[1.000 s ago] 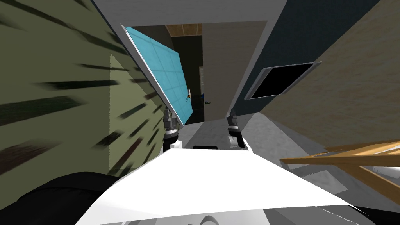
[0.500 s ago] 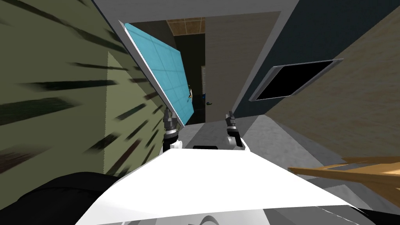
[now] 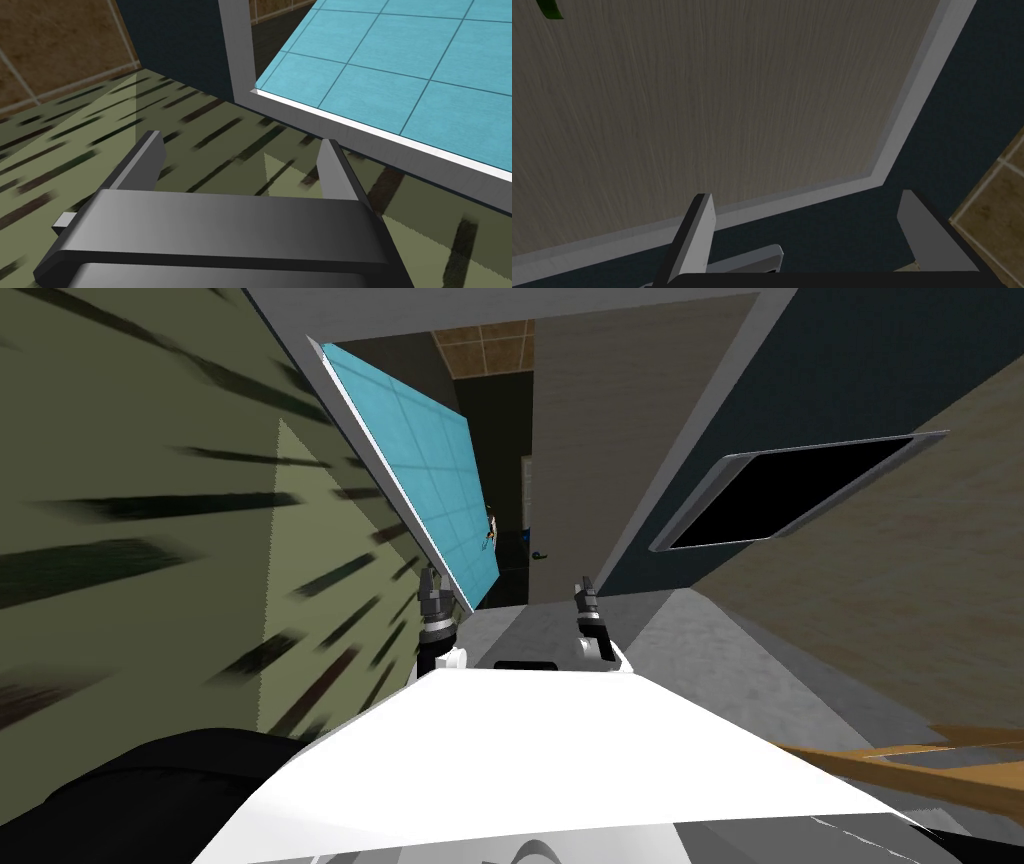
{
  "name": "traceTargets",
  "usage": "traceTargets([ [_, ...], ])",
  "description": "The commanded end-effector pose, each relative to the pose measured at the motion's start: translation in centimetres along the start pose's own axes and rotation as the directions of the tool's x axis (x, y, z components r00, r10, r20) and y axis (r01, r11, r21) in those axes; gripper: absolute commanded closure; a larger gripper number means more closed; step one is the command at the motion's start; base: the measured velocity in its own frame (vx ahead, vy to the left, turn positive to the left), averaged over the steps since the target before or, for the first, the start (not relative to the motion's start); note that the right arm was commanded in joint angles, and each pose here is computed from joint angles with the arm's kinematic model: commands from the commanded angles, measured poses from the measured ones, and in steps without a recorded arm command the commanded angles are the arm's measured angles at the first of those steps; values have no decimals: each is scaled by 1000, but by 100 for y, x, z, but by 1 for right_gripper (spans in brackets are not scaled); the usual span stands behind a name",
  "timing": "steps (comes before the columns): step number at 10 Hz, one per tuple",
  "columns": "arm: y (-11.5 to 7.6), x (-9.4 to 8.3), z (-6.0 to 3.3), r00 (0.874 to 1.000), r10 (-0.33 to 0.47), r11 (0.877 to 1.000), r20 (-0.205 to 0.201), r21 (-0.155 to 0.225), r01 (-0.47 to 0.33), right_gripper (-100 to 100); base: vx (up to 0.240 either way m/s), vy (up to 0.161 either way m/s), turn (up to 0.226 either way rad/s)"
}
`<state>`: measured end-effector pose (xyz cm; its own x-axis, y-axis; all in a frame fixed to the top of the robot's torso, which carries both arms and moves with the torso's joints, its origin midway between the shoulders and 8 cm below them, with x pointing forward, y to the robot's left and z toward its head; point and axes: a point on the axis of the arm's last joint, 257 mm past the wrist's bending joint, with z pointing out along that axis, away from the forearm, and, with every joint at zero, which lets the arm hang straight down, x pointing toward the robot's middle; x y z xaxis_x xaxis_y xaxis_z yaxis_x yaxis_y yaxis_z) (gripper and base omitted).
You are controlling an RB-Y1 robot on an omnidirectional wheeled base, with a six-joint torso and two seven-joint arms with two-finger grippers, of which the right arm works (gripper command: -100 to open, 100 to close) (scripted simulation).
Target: Push the door open
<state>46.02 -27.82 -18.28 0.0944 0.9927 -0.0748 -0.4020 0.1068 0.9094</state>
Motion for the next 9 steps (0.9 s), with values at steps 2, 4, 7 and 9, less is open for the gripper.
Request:
traceTargets([
  [2,-200,-7,-9,1000,6,999,5,33,-6,-100,106,-27,78],
  [4,-343,-1,-27,1000,10,998,9,58,-11,-100,97,-16,80],
  [7,-549,8,-60,1000,16,995,16,95,-18,-100,92,-28,80],
  [9,-615,12,-72,1000,18,994,18,108,-20,-100,80,-20,50],
])
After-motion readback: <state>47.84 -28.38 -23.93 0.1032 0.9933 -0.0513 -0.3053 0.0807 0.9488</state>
